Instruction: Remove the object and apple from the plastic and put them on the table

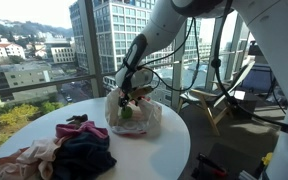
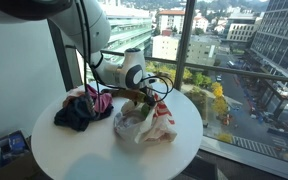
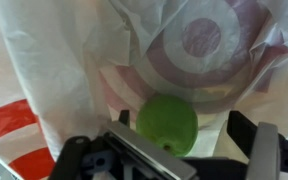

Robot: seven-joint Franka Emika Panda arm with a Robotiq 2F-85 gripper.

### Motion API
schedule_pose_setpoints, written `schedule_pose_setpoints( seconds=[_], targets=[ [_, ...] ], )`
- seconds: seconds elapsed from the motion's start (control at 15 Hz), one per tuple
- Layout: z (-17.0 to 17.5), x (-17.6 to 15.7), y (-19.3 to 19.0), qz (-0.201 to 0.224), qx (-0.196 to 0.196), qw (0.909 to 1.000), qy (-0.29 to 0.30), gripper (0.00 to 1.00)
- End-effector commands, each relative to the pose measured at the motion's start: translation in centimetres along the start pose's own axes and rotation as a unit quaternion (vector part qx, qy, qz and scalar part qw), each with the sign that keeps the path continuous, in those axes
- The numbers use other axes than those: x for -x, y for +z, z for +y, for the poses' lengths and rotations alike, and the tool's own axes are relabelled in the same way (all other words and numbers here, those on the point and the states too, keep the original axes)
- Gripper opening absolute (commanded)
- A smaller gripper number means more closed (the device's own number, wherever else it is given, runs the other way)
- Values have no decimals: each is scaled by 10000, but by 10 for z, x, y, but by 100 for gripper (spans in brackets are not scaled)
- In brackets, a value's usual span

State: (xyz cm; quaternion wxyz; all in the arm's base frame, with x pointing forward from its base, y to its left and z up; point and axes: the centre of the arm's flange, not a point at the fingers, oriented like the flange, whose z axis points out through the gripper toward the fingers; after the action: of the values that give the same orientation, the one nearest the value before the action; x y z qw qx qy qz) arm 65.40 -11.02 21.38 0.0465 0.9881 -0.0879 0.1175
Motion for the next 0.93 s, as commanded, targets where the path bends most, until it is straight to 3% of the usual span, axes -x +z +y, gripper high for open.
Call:
schedule_pose_setpoints(
  seconds=[0.0,0.53,0.87],
  targets=[
    [4,-20,22,-27,169,9998,69,100],
    [14,-34,52,172,252,9995,20,100],
    [13,-40,57,226,92,9997,53,100]
  ],
)
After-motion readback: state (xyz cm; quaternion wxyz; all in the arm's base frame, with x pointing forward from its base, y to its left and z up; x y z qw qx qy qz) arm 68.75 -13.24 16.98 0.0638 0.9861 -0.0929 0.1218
